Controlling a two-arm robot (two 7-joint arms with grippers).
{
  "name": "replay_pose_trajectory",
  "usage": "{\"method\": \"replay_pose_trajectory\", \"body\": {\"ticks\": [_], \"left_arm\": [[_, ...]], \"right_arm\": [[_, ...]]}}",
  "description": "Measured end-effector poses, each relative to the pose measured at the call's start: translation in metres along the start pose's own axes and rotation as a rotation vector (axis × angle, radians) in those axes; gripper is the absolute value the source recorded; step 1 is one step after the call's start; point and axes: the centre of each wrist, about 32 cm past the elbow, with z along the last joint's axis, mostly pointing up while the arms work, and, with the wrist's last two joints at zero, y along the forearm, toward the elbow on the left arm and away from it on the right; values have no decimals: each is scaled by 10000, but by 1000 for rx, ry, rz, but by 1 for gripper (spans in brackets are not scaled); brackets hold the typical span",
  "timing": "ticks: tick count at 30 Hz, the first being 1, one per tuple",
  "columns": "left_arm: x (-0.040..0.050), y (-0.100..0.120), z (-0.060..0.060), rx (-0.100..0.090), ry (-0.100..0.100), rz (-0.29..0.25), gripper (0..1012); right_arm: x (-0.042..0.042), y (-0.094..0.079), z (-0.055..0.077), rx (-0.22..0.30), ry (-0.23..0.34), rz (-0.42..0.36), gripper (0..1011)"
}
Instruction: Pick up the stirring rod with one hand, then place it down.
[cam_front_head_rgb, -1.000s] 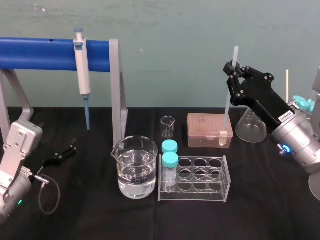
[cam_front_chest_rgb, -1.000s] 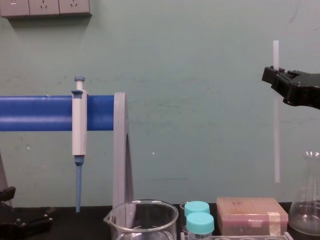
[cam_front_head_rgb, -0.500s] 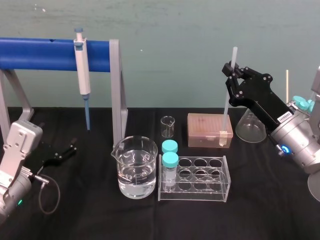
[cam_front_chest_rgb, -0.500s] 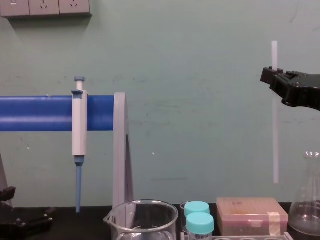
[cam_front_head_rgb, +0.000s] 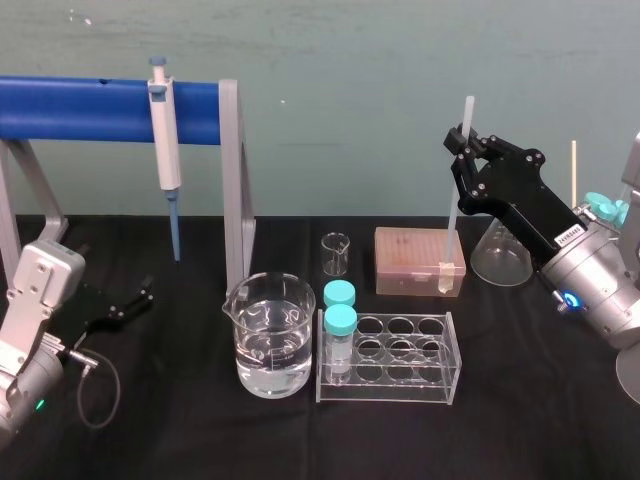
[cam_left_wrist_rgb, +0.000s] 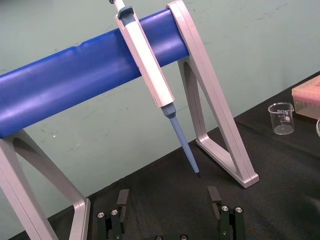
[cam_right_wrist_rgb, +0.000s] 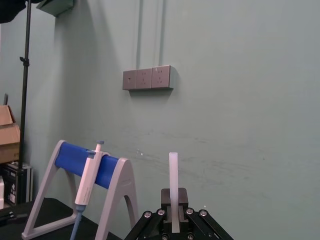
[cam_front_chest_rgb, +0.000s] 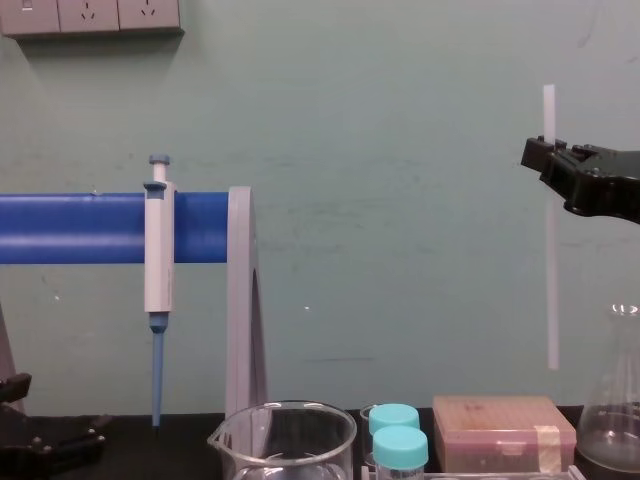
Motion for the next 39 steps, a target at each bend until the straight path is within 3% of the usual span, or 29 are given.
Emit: {"method": "replay_pose_trajectory", "body": {"ticks": [39], "left_arm": [[0, 0, 0, 0, 0, 0, 1000]], "right_arm": [[21, -1, -27, -28, -3, 43, 72]]}}
